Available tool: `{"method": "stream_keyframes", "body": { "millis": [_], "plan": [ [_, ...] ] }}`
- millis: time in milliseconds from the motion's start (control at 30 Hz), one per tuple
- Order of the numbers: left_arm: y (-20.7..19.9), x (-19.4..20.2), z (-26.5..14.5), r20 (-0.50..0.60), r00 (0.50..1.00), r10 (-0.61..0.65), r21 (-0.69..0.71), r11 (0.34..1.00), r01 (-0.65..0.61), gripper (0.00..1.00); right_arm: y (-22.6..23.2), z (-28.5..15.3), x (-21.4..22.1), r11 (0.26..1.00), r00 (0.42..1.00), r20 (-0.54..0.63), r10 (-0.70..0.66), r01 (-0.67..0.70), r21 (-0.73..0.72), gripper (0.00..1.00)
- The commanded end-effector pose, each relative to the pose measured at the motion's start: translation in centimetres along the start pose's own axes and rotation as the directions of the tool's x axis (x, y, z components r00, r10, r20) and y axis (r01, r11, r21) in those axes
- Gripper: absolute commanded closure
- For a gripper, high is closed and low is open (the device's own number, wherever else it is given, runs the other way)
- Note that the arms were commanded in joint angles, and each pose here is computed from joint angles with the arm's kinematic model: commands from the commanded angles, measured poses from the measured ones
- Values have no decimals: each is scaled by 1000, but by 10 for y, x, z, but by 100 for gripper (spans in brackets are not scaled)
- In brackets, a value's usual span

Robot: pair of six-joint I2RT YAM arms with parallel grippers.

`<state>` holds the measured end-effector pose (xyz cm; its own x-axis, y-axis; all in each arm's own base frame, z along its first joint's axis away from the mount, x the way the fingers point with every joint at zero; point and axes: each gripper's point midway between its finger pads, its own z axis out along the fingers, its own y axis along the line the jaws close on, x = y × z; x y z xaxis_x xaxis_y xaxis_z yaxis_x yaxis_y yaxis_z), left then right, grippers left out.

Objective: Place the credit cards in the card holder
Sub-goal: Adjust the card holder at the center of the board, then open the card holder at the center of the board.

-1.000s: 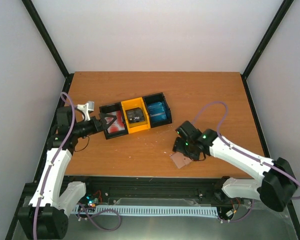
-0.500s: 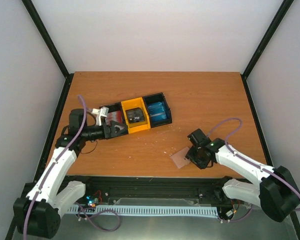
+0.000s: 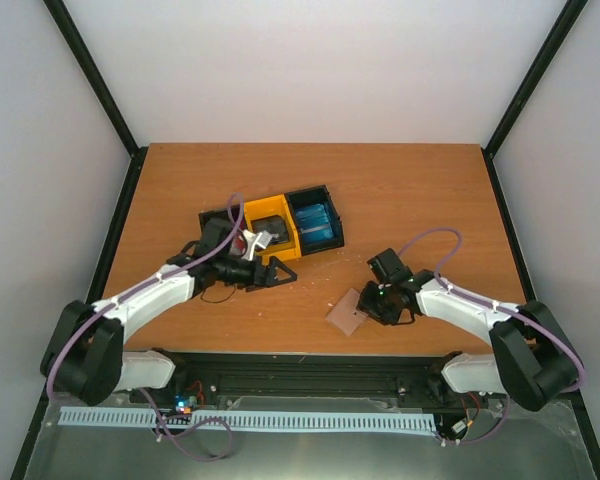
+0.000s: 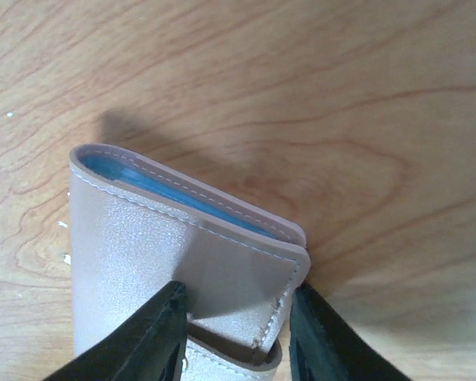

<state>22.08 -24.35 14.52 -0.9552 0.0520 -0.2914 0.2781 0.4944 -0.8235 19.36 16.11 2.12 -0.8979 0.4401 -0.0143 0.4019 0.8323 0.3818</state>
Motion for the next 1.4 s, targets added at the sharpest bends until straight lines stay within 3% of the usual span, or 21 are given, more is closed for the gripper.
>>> {"method": "stream_keyframes", "body": {
  "millis": [0,233,367,567,667,800,933,1033,1133,1367],
  "plan": [
    [-6,-16,25,20,996,91,8,996,-91,4,16,6,-3,995,996,-10,-84,84,-58,66],
    [11,-2,70,-107,994,28,-22,999,-31,16,24,14,-5,983,989,0,-148,147,-107,76],
    [18,9,91,-172,985,-35,-18,999,32,26,31,22,-3,976,987,-13,-158,155,-152,76],
    [13,24,103,-216,972,-89,5,996,92,29,41,30,3,966,986,-53,-155,141,-215,76],
    [25,34,109,-238,953,-186,-47,983,180,35,43,32,9,964,985,-82,-152,130,-232,75],
    [39,45,116,-233,932,-278,-142,958,250,41,31,27,9,978,985,-55,-163,154,-138,67],
    [44,49,119,-229,927,-298,-186,948,259,41,25,5,7,976,977,-7,-214,213,-51,49],
    [46,50,120,-225,922,-314,-194,942,273,42,17,1,21,973,972,-46,-232,231,-29,47],
    [53,52,121,-212,912,-350,-228,926,303,42,12,6,38,970,967,-88,-241,238,-41,50],
    [60,54,123,-195,903,-382,-246,911,332,47,29,22,45,962,960,-115,-255,241,-126,69]
  ]
}}
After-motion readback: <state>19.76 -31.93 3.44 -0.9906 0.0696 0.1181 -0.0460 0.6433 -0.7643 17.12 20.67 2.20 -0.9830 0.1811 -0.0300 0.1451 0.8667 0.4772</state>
